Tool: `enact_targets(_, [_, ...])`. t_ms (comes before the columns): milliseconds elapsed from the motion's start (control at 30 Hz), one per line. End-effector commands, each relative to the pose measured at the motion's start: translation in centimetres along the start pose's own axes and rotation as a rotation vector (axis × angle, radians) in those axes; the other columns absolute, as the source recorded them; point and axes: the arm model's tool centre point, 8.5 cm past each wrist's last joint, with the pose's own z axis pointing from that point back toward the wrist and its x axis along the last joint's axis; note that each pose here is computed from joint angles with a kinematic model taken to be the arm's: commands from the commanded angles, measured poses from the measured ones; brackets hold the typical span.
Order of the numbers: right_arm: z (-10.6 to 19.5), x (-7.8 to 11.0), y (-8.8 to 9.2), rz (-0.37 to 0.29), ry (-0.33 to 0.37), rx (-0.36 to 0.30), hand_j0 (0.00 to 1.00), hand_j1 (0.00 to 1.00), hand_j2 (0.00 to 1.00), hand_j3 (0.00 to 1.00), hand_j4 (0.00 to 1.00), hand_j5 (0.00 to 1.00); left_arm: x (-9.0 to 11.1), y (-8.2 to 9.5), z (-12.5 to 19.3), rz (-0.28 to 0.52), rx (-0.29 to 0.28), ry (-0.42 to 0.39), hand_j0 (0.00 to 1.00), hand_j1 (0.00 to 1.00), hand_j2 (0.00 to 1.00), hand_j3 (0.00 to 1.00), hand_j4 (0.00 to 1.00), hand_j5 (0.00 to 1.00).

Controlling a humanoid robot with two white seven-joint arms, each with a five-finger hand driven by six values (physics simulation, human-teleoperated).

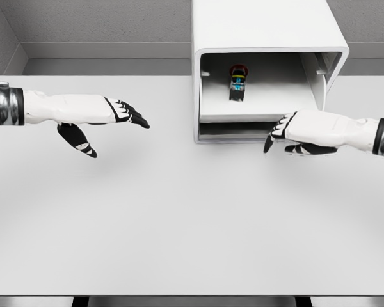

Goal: Slide open multi-storey tabletop storage cabinets and put open load switch and slide close multi-storey tabletop storage cabinets

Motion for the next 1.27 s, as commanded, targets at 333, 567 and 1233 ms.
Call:
enact_targets(333, [-0.7,-1.7,-0.1,-0.044,0.029,-0.025,0.60,0.60,0.60,0.60,0.60,0.60,-0.2,0.0,0.2,0.010,0.006,0.007,1.00,1.00,1.00,1.00,1.00,1.00])
enact_targets(567, [-1.2,-2.2,-1.1,-0.044,0.032,-0.051,0.60,0.60,0.60,0.60,0.60,0.60,-0.2,0.0,0.2,0.010,0.006,0.005,1.00,1.00,1.00,1.00,1.00,1.00])
enact_targets(1233, [1.3,2.1,2.7,-0.005,-0.029,0.077,1.00,1.00,1.00,1.00,1.00,1.00,-0.2,0.1,0.4,0.008,0.011,0.011,1.00,1.00,1.00,1.00,1.00,1.00])
